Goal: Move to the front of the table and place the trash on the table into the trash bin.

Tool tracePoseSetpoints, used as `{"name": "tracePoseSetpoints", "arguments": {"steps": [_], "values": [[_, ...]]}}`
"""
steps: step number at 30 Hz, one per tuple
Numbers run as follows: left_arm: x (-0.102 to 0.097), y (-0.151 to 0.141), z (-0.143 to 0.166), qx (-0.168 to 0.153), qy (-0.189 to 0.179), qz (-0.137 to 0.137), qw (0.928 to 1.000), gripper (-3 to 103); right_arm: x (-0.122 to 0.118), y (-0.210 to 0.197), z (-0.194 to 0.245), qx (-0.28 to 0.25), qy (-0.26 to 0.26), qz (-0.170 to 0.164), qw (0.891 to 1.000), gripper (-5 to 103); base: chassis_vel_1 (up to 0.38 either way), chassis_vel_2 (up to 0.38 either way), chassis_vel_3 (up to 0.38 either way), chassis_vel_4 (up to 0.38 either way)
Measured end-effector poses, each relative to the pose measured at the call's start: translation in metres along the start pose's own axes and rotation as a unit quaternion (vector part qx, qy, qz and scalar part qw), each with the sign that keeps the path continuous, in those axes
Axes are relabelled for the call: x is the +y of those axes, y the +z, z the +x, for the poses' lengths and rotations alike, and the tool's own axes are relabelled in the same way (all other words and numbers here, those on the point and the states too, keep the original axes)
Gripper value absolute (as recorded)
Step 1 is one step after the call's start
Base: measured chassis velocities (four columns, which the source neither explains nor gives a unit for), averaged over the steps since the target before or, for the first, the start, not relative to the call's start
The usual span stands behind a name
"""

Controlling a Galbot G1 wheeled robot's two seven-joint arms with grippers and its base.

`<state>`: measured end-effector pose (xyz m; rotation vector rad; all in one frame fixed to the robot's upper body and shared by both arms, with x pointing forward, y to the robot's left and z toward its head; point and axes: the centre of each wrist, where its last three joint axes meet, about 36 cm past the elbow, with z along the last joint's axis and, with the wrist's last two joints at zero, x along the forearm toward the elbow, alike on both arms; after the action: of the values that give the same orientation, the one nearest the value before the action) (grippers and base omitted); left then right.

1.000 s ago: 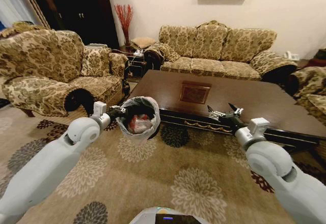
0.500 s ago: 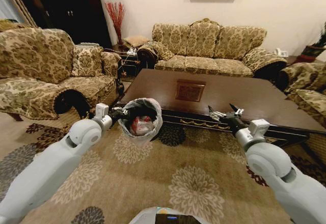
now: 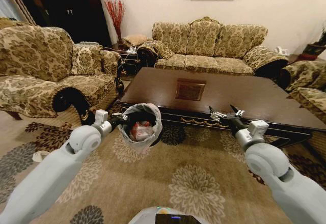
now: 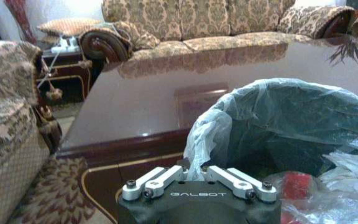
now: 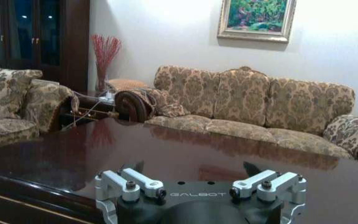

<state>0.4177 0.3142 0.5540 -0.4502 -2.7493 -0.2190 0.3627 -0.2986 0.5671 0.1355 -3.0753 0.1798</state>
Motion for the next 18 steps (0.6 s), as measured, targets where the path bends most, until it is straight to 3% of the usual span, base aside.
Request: {"name": "tracePoseSetpoints", "arguments": {"steps": [6,13,18], "values": [[-0.002,0.014,-0.001,0.004,0.001,0.007,1.0000,3,0.000,0.005,0.001,0.002,0.005,0.001,1.000,100,0.000,0.000,0.000,0.000],[-0.003,0.037,0.002,0.035,-0.004,0.000,0.9994,3,0.001,0.016,0.003,0.006,0.012,-0.003,1.000,100,0.000,0.000,0.000,0.000],[0.011,0.043,-0.003,0.068,-0.017,-0.005,0.9976,3,0.001,0.029,0.006,0.010,0.016,-0.008,1.000,100,0.000,0.000,0.000,0.000]]}}
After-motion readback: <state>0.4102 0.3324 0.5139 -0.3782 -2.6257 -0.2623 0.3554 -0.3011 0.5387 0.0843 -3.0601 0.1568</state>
